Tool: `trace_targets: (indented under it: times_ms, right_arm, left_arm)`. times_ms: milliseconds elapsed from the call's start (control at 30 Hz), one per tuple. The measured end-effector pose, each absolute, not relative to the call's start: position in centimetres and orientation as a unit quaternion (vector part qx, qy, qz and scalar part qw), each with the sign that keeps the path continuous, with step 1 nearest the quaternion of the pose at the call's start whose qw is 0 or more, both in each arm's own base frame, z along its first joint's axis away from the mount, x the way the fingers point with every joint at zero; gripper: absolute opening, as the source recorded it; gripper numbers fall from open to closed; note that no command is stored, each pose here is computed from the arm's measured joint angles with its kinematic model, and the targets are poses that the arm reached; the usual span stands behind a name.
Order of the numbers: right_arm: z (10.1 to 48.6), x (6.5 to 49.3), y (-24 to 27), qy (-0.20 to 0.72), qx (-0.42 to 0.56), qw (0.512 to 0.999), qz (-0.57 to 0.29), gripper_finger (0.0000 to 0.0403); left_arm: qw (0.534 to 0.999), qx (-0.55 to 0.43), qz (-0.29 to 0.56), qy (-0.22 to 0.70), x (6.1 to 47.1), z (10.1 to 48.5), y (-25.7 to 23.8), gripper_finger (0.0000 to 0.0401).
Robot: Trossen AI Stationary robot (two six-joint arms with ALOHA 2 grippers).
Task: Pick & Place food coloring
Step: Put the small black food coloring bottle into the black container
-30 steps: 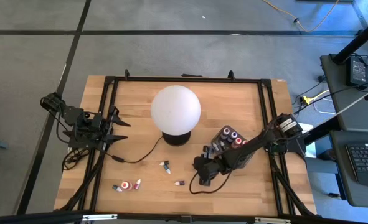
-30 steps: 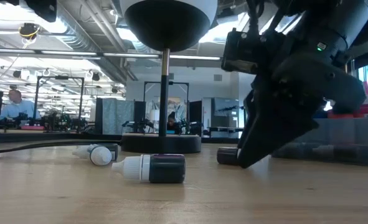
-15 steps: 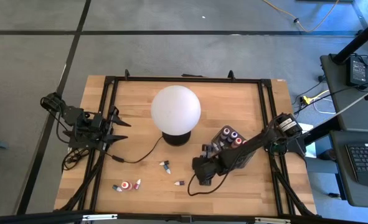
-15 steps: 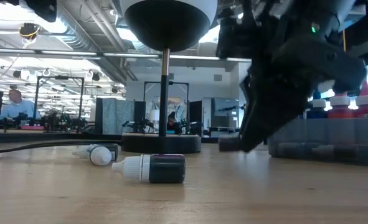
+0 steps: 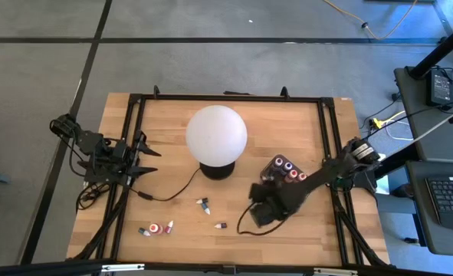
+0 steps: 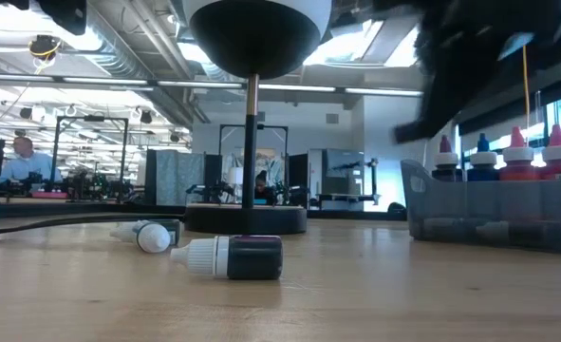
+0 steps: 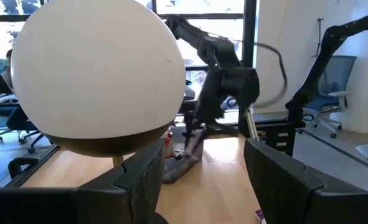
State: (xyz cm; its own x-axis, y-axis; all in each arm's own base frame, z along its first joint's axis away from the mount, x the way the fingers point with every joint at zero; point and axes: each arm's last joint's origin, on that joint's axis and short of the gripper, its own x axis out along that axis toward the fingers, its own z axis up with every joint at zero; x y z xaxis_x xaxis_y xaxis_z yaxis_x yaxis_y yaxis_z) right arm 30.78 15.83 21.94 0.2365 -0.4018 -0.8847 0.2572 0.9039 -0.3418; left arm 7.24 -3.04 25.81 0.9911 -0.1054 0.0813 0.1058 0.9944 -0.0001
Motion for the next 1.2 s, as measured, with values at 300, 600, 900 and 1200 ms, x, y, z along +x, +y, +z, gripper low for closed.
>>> trace_targets:
  times_ms: [300,600,900,1200]
  right_arm:
    - [23.4,27.7,15.9,0.564,-0.033,0.771,-0.294,0.0077]
    - [18.1,26.6,14.4,0.595,-0.002,0.744,-0.304,0.0080]
    - [16.1,26.7,13.2,0.601,0.030,0.741,-0.299,0.0081]
    - [16.0,26.8,13.2,0.603,0.025,0.742,-0.293,0.0081]
  left_arm:
    - [0.998,-0.002,-0.053,-0.041,7.2,25.8,-3.0,0.0215]
    - [0.998,-0.003,-0.052,-0.041,7.2,25.8,-3.0,0.0219]
    - [0.998,-0.003,-0.052,-0.041,7.2,25.8,-3.0,0.0215]
    - [0.998,-0.003,-0.052,-0.041,7.2,25.8,-3.0,0.0218]
